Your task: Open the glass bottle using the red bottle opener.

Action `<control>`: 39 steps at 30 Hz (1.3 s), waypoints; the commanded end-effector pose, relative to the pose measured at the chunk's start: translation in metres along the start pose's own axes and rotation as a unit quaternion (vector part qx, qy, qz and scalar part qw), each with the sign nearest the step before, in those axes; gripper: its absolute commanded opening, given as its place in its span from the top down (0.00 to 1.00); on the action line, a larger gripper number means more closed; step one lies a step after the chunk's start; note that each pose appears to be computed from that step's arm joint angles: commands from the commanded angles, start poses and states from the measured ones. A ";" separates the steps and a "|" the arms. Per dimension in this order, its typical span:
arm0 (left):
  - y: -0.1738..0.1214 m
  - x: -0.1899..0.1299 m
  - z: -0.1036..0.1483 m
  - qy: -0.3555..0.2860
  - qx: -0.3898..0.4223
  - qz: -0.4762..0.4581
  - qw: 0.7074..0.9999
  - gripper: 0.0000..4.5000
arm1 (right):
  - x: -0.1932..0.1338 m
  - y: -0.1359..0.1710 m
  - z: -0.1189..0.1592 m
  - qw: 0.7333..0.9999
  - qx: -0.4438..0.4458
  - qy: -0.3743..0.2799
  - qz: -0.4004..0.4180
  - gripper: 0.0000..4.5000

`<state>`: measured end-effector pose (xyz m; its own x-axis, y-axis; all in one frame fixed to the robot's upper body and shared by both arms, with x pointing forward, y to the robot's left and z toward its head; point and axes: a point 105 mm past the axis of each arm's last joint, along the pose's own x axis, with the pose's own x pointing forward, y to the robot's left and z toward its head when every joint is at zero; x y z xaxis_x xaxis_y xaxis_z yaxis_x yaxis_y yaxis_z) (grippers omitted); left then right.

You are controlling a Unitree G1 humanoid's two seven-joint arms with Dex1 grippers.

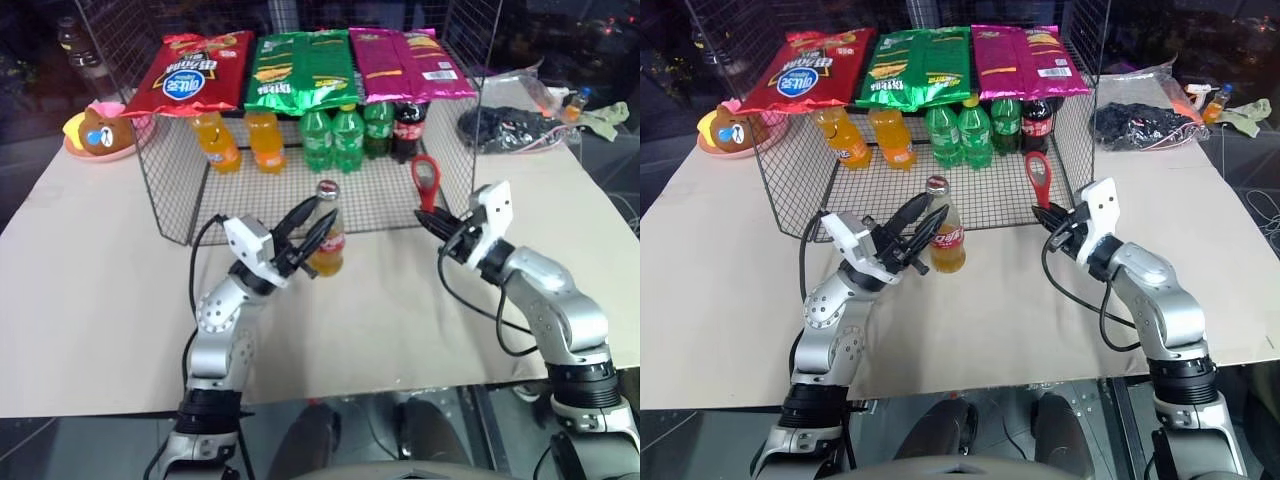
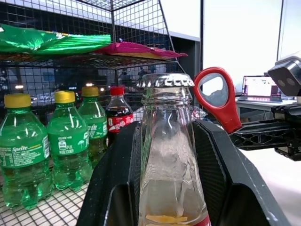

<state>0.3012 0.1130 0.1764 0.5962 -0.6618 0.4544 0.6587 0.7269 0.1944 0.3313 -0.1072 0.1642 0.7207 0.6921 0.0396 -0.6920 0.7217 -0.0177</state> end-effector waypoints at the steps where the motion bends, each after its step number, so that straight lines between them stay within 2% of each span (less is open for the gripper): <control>1: -0.001 -0.002 -0.002 0.003 0.001 0.000 1.000 0.76 | 0.007 0.017 0.015 0.998 -0.054 -0.014 0.037 1.00; 6: -0.002 -0.003 -0.005 0.008 0.000 0.002 1.000 0.76 | 0.031 0.045 0.015 0.988 -0.140 -0.020 0.068 1.00; 9: 0.000 -0.004 -0.010 0.019 -0.014 0.011 1.000 0.76 | 0.047 0.063 0.013 0.969 -0.229 -0.031 0.084 1.00; 13: -0.001 -0.004 -0.012 0.026 -0.012 0.006 1.000 0.76 | 0.060 0.073 0.015 0.957 -0.271 -0.054 0.091 1.00; 17: -0.001 -0.004 -0.012 0.029 -0.008 0.004 1.000 0.76 | 0.067 0.075 0.023 0.943 -0.310 -0.087 0.086 1.00; 27: -0.001 -0.004 -0.014 0.034 -0.007 0.003 0.999 0.76 | 0.064 0.073 0.019 0.905 -0.402 -0.120 0.077 1.00; 37: -0.001 -0.005 -0.016 0.040 -0.008 -0.001 0.999 0.76 | 0.064 0.070 0.002 0.843 -0.520 -0.093 0.100 1.00; 39: -0.001 -0.005 -0.016 0.041 -0.008 -0.001 0.999 0.76 | 0.064 0.068 0.004 0.838 -0.529 -0.096 0.096 1.00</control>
<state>0.3012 0.1141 0.1738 0.6030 -0.6649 0.4408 0.6572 0.7272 0.1980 0.3383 -0.0234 0.1783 0.5545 0.8206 0.1385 -0.3049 0.3552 -0.8836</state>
